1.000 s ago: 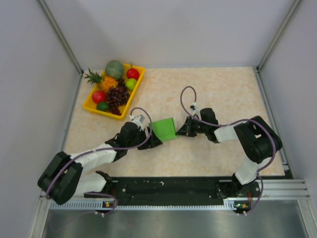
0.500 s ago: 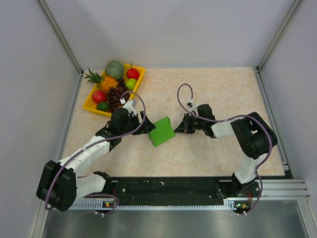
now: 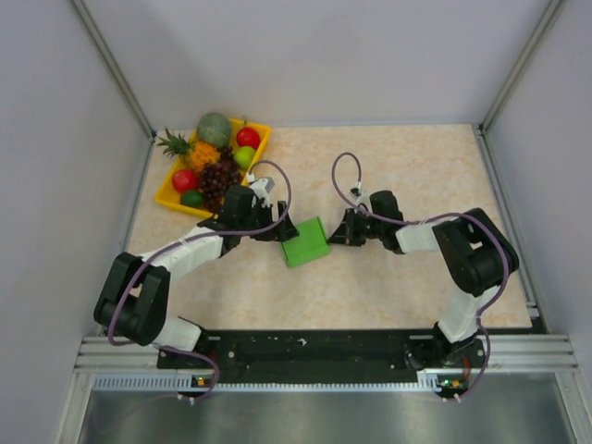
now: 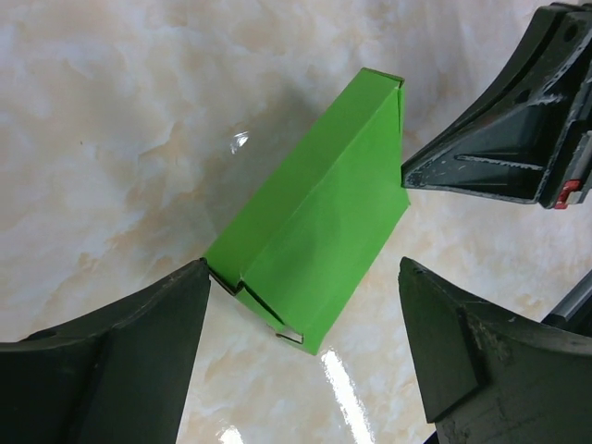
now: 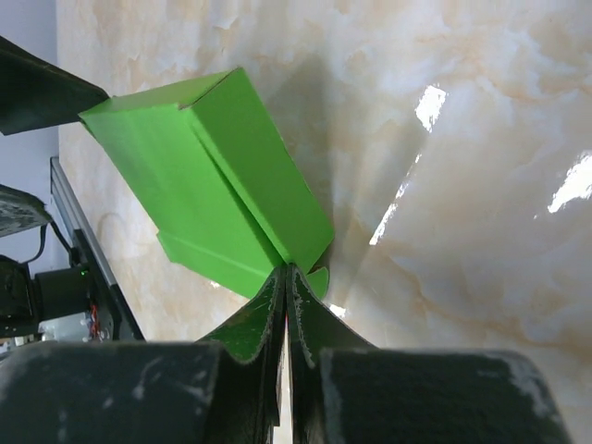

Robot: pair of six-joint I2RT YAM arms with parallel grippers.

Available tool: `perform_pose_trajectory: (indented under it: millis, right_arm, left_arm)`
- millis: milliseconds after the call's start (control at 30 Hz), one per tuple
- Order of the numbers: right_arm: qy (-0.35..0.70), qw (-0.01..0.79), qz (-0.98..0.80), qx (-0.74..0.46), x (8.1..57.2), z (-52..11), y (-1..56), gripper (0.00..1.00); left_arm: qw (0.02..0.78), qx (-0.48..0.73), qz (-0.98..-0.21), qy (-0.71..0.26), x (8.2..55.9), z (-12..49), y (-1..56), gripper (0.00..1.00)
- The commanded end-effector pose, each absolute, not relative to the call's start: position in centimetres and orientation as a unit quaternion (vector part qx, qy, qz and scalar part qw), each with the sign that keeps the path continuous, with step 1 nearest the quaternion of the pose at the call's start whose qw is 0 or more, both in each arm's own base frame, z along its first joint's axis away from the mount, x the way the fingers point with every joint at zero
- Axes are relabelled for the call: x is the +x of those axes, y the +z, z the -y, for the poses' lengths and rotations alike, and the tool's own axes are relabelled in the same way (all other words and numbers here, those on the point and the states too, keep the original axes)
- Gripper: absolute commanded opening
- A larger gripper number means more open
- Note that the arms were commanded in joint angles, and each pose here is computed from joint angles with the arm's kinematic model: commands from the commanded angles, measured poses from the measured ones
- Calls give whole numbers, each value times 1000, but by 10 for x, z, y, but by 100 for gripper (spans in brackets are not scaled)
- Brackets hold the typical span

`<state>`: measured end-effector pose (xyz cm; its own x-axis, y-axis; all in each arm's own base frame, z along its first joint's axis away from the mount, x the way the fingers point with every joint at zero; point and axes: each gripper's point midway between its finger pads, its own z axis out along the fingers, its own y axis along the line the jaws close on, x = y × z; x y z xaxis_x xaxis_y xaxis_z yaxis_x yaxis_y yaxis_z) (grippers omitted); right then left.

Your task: Fold the paper box

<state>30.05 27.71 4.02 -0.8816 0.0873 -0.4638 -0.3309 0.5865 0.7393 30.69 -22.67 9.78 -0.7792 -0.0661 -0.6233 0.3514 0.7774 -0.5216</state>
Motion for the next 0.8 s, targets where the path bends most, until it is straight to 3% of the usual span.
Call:
perform_pose_trajectory:
  millis: [0,400,767]
  right_arm:
    - [470,259,-838,-102,315,-290,61,0]
    - [432,268,-853,-118,326,-285,53,1]
    - [425,271,-851,-146,327,-282,81,32]
  left_arm:
    - [299,115,-881,-349,290,237,93,88]
    - [261,114,-910,-300,299,226,56,88]
    - [239,130,-926,-262,295,215,33,82]
